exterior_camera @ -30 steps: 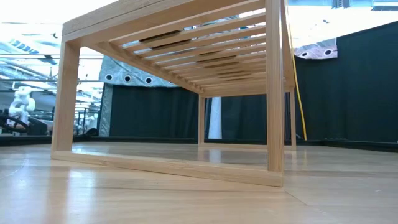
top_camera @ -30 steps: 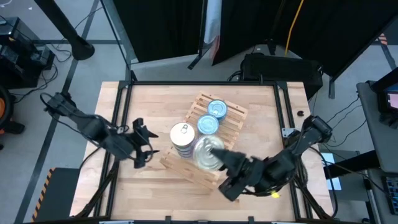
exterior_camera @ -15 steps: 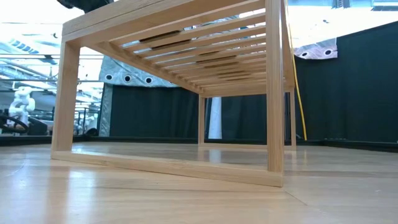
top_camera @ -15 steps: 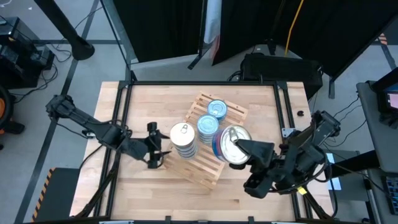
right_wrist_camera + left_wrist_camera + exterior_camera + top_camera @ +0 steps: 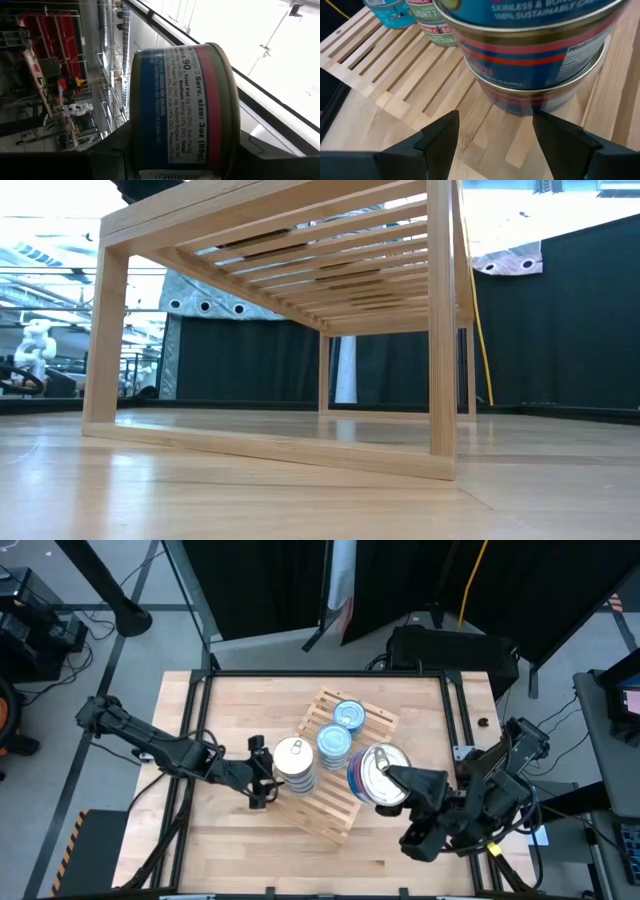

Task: Stack canned seafood by type on shelf
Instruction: Stack the blue-pink tuna can on top of the other blue-pink tuna can on the shelf

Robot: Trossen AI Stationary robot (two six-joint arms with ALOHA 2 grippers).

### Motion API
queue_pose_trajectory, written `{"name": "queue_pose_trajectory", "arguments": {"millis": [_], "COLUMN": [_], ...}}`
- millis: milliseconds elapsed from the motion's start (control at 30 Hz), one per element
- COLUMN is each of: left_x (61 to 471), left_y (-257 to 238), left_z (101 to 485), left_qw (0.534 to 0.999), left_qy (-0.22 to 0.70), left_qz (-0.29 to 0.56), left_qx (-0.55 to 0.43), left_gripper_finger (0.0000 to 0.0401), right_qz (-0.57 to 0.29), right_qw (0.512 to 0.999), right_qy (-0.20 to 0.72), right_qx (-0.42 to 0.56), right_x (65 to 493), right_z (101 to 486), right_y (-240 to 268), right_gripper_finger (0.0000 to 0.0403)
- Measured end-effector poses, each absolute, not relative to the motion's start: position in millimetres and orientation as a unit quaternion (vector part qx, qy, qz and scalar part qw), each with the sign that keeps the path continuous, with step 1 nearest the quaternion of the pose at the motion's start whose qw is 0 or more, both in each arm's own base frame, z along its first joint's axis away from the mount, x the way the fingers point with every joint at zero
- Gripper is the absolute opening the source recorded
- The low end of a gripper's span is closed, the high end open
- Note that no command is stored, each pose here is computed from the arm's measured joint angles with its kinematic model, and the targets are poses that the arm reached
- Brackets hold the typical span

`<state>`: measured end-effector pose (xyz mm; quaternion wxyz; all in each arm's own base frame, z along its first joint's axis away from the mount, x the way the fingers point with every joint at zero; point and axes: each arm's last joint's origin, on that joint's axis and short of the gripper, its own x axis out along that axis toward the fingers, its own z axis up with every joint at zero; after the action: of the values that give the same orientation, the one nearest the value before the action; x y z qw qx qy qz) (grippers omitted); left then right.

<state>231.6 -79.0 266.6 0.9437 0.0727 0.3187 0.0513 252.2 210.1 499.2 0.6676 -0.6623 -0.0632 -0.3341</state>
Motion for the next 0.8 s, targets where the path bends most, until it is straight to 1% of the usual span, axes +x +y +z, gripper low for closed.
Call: {"name": "queue_pose_trajectory", "arguments": {"millis": [433, 600, 800], "left_x": [239.4, 241.9, 251.1], "left_y": [-84.6, -85.9, -85.9], "left_z": [275.3, 273.5, 262.1], "left_qw": [0.962, 0.962, 0.955], "left_qy": [0.269, 0.269, 0.291], "left_qz": [0.0, -0.005, -0.013], "left_qx": [0.056, 0.055, 0.055], "left_gripper_finger": [0.026, 0.026, 0.026], "right_qz": [-0.334, -0.334, -0.334], "right_qw": [0.668, 0.668, 0.668], "right_qy": [-0.065, -0.065, -0.065], "right_qx": [-0.662, -0.662, -0.662], "right_x": [251.0, 251.0, 251.0], "right_z": [499.9, 499.9, 499.9], "right_y": [210.4, 210.4, 210.4], "right_gripper_finger": [0.0183, 0.0183, 0.0183]}}
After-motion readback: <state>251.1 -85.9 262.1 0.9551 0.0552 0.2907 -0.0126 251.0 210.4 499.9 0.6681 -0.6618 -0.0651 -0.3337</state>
